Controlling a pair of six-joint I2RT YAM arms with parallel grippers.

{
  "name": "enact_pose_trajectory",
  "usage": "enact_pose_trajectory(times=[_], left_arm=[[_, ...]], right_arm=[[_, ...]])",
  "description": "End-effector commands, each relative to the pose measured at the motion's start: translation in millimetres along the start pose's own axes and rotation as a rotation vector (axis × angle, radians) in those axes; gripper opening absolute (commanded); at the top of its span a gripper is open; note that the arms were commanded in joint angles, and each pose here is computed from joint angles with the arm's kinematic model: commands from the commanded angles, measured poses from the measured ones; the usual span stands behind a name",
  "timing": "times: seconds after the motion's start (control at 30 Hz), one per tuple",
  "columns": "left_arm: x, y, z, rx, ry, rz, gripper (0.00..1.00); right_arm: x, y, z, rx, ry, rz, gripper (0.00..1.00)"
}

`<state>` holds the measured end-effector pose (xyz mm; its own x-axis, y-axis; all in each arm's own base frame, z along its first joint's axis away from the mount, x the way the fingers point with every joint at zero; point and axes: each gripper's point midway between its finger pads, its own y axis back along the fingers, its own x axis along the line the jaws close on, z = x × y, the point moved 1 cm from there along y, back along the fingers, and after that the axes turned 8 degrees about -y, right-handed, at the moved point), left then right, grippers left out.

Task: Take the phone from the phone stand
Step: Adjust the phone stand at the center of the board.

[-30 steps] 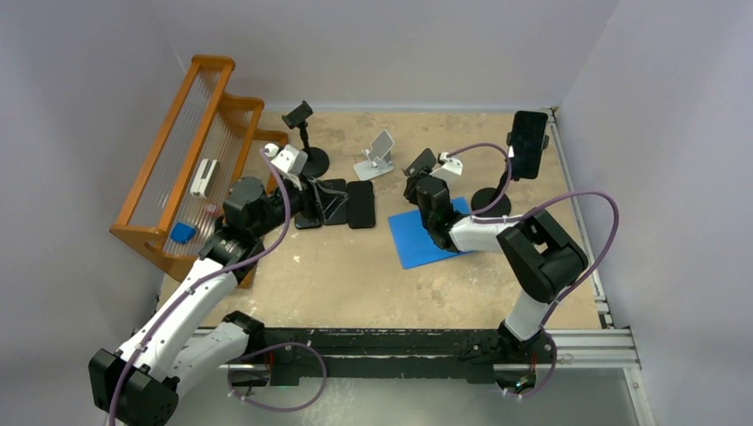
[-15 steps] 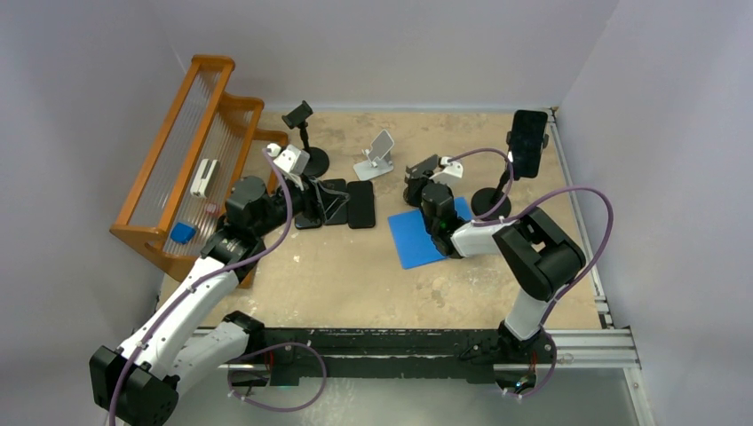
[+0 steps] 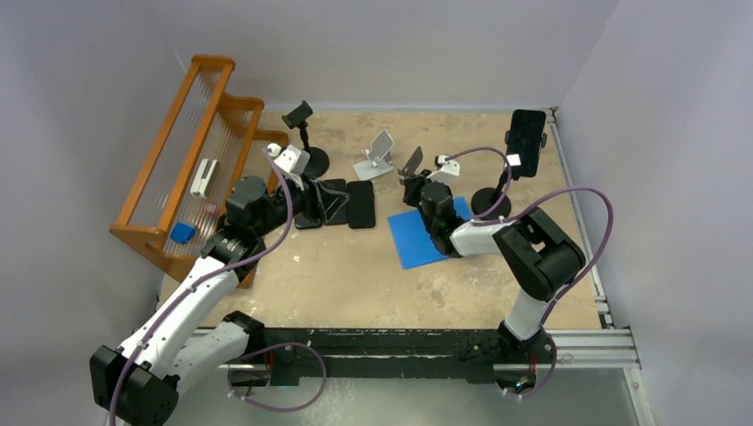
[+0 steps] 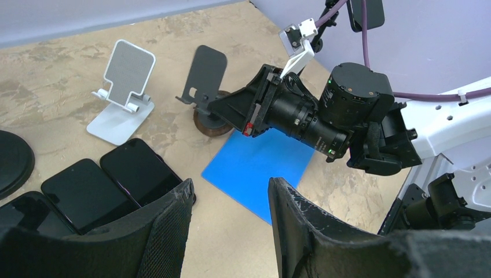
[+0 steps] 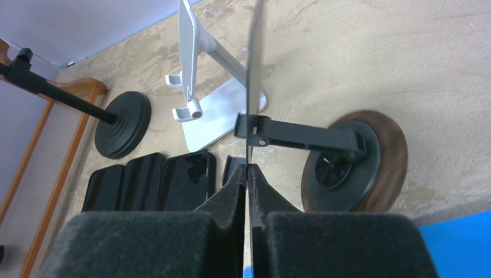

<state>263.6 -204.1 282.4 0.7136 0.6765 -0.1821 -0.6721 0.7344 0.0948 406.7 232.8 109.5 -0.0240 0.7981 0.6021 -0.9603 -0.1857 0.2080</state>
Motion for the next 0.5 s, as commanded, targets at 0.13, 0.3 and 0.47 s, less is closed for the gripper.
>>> enact_pose_trajectory(times=[0.13,0.3,0.47], left_arm=[[-7,0,23,-0.061,-0.040,-0.023,0.49],[-7,0,23,-0.060,-0.040,-0.023,0.49],[-6,0,22,-0.059,-0.041,-0.023,0.49]], right_arm=[[41,-8,35,-0.085,-0.043,0.110,0.00],[48,-10,39,-0.090,-0.046,0.127,0.00],[50,-16,38,-0.085,-0.044,0.123,0.00]])
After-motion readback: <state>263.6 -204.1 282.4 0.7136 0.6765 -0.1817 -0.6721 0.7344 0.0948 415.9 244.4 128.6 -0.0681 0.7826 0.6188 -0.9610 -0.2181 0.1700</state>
